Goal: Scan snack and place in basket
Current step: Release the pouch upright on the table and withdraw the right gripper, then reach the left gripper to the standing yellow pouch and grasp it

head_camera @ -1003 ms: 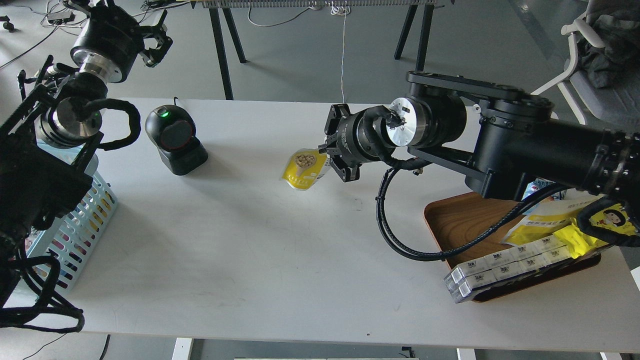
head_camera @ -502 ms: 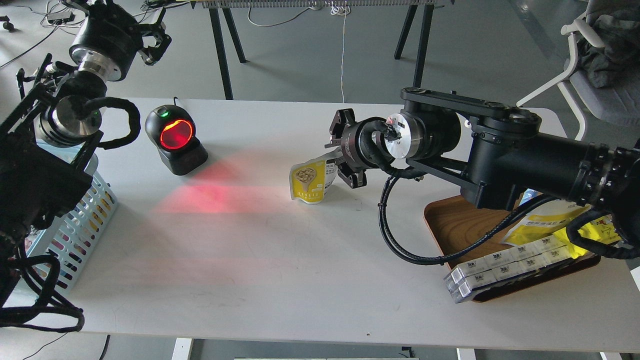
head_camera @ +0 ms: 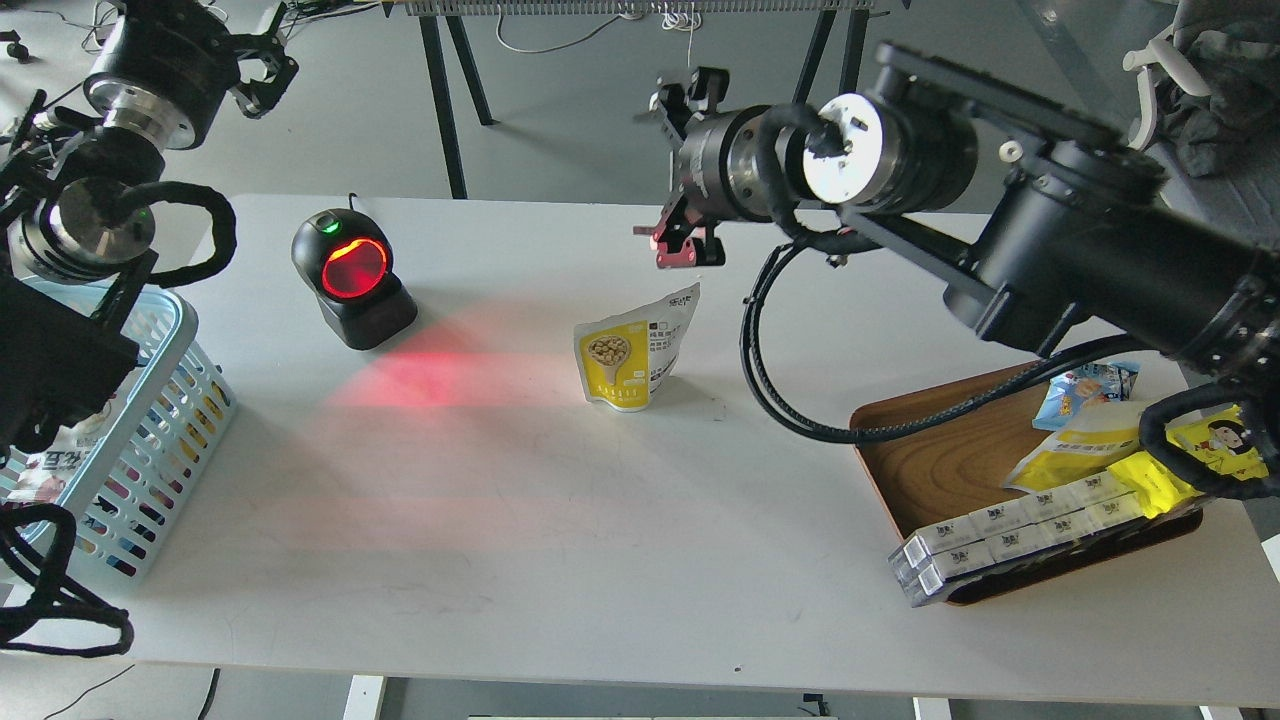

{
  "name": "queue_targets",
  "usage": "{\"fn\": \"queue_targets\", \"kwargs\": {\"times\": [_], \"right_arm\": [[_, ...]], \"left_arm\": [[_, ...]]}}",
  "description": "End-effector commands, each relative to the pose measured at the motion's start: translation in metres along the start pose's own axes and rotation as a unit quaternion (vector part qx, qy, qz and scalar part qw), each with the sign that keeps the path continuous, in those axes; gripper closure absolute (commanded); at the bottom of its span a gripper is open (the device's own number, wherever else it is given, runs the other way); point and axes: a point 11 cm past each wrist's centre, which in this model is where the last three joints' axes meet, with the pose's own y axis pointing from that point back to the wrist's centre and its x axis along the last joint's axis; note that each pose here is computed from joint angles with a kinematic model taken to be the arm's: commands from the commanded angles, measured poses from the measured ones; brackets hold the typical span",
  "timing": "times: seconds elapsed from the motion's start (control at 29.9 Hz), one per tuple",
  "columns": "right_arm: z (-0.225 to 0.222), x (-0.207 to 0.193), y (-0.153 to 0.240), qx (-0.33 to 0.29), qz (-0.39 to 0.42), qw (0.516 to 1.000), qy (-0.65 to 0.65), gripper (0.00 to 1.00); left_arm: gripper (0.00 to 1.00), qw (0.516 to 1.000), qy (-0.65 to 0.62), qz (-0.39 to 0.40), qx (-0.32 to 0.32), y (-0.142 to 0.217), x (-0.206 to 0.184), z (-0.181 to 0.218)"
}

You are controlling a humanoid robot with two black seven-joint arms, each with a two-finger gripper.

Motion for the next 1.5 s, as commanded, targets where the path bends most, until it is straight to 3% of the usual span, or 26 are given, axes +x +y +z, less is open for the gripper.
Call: {"fn": "queue_targets", "kwargs": {"times": [0.0, 0.17, 0.33, 0.5, 0.7, 0.87, 1.04, 1.17, 1.47], "right_arm": [[-0.034, 0.038, 0.029, 0.043, 0.029, 0.998, -0.018, 0.01], [-0.073, 0.098, 0.076, 0.104, 0.026, 0.994, -0.003, 0.01], [-0.081, 0.164, 0.092, 0.162, -0.004, 0.986, -0.028, 0.01], [-0.068, 0.234, 0.104, 0.224, -0.031, 0.971, -0.074, 0.01], [-0.034, 0.282, 0.121, 0.315, -0.084, 0.940, -0.105, 0.01], [-0.007, 0.306, 0.123, 0.323, -0.066, 0.934, -0.137, 0.01], [0.013, 0.319, 0.119, 0.311, -0.049, 0.937, -0.152, 0.01], [0.014, 0.320, 0.118, 0.309, -0.047, 0.937, -0.153, 0.02], [0.021, 0.321, 0.116, 0.302, -0.044, 0.940, -0.154, 0.01]], "left_arm": [[0.00, 1.000, -0.017, -0.003, -0.020, -0.001, -0.001, 0.026], [0.00, 0.996, -0.077, -0.015, -0.044, 0.001, -0.010, 0.074], [0.00, 0.980, -0.189, -0.051, -0.040, 0.007, -0.041, 0.108], [0.00, 0.955, -0.287, -0.072, -0.010, 0.029, -0.050, 0.130], [0.00, 0.893, -0.427, -0.134, 0.043, 0.081, -0.077, 0.137], [0.00, 0.782, -0.579, -0.204, 0.106, 0.120, -0.095, 0.102], [0.00, 0.651, -0.699, -0.271, 0.122, 0.137, -0.103, 0.059], [0.00, 0.566, -0.760, -0.310, 0.084, 0.134, -0.113, 0.029], [0.00, 0.353, -0.829, -0.433, -0.025, 0.136, -0.156, -0.084]]}}
